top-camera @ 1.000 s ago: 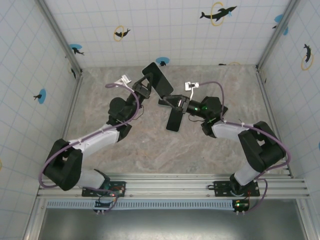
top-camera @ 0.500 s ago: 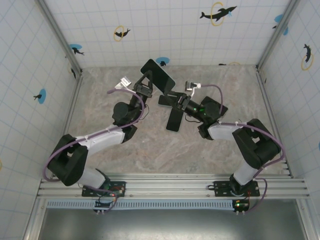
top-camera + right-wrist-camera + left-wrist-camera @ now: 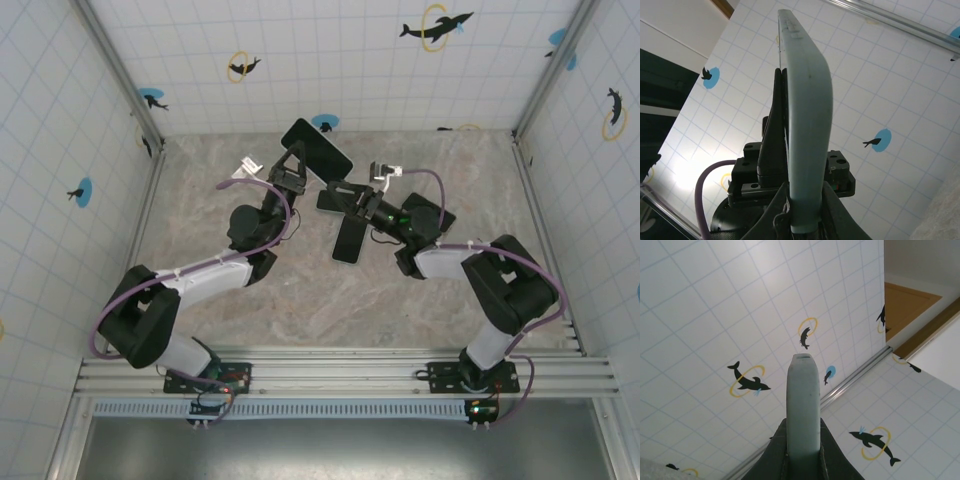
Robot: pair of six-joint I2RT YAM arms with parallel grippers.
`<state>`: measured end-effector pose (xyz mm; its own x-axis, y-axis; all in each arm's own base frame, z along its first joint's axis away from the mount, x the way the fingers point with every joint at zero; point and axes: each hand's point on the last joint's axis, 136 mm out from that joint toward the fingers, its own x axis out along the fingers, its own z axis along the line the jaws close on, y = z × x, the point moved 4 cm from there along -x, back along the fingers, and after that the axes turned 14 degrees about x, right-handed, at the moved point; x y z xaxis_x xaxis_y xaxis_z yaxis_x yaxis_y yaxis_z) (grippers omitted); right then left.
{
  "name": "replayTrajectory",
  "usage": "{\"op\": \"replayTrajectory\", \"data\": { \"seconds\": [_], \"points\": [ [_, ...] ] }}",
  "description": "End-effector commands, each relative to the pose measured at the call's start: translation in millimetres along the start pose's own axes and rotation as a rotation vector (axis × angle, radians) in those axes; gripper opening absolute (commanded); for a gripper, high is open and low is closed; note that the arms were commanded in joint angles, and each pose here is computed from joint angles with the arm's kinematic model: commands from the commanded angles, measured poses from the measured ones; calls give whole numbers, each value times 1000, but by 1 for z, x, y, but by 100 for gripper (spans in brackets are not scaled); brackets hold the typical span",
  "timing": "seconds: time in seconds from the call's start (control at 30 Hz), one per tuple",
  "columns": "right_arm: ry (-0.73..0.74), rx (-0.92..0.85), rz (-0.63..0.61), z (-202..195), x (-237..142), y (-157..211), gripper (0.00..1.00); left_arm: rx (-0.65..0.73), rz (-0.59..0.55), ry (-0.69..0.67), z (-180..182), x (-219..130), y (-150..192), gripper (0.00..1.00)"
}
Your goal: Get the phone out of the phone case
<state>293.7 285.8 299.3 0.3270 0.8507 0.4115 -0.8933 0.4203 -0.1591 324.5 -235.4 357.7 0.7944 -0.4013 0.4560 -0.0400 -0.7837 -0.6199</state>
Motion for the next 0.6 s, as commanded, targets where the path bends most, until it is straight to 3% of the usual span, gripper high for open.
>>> {"op": "replayTrajectory", "data": {
  "seconds": [0.0, 0.23, 0.57],
  "points": [
    [-83, -102, -4, 26, 3, -8, 9, 23, -14, 41, -11, 4, -5, 5],
    [-22, -242, 42, 32, 0, -14, 5, 38, 54, 54, -7, 2, -6, 34],
    [68, -436, 103, 46, -6, -22, 2, 64, 228, 90, 12, 11, -20, 55]
  ]
}}
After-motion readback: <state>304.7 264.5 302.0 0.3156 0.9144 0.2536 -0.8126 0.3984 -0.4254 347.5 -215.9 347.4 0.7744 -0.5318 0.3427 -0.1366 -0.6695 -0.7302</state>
